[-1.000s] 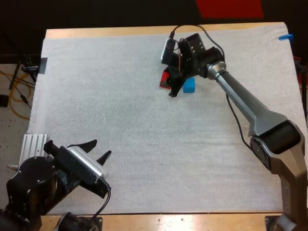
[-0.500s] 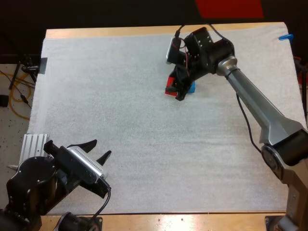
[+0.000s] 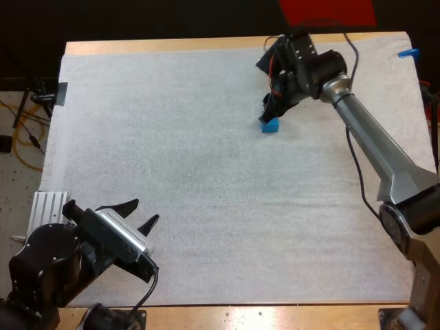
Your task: Stack red cube on blue cube
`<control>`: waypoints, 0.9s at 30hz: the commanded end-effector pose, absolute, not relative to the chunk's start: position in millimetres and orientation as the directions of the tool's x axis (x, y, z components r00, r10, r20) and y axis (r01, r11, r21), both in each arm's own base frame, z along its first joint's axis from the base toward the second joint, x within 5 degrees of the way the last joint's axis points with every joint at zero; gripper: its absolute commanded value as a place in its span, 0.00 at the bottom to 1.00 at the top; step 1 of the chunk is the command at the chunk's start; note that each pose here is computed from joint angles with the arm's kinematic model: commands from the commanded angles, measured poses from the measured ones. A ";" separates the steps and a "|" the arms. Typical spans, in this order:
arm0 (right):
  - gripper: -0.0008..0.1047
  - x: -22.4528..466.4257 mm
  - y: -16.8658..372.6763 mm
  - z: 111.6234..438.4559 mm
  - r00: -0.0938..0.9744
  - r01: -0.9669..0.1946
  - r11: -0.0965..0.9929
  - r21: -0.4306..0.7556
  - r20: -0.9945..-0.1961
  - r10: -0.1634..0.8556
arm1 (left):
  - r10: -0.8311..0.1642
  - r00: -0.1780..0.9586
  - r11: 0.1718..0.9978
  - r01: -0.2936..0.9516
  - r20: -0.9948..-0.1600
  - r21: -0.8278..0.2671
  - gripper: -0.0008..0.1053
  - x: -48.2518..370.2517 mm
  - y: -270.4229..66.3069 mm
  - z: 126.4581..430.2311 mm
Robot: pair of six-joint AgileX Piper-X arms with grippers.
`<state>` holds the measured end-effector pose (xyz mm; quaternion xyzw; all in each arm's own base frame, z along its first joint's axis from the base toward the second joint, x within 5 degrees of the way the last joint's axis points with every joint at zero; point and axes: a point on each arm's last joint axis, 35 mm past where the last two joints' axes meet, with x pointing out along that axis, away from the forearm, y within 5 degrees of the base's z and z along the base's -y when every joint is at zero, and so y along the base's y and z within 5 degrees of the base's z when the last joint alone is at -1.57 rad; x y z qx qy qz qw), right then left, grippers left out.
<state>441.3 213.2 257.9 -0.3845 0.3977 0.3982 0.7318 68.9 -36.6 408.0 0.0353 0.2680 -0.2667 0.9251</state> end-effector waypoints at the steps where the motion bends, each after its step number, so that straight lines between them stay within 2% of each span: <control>1: 0.05 442.0 208.1 267.1 0.382 -0.866 0.440 -0.236 -0.880 0.281 | -0.469 0.732 0.862 0.501 -0.494 -0.077 0.39 70.7 -37.0 410.8; 7: 0.05 441.2 207.3 259.1 0.373 -0.831 0.524 -0.187 -0.886 0.275 | -0.474 0.744 0.861 0.502 -0.470 -0.074 0.39 72.0 -37.6 413.4; 15: 0.05 439.7 206.7 231.0 0.371 -0.783 0.607 -0.140 -0.887 0.274 | -0.474 0.744 0.861 0.502 -0.471 -0.074 0.39 72.0 -37.6 413.4; 21: 0.05 439.4 215.7 219.7 0.401 -0.785 0.597 -0.163 -0.869 0.290 | -0.474 0.744 0.861 0.502 -0.471 -0.074 0.39 72.0 -37.6 413.4; 27: 0.05 436.6 235.1 214.8 0.417 -0.831 0.513 -0.215 -0.851 0.319 | -0.474 0.744 0.861 0.502 -0.471 -0.074 0.39 72.0 -37.6 413.4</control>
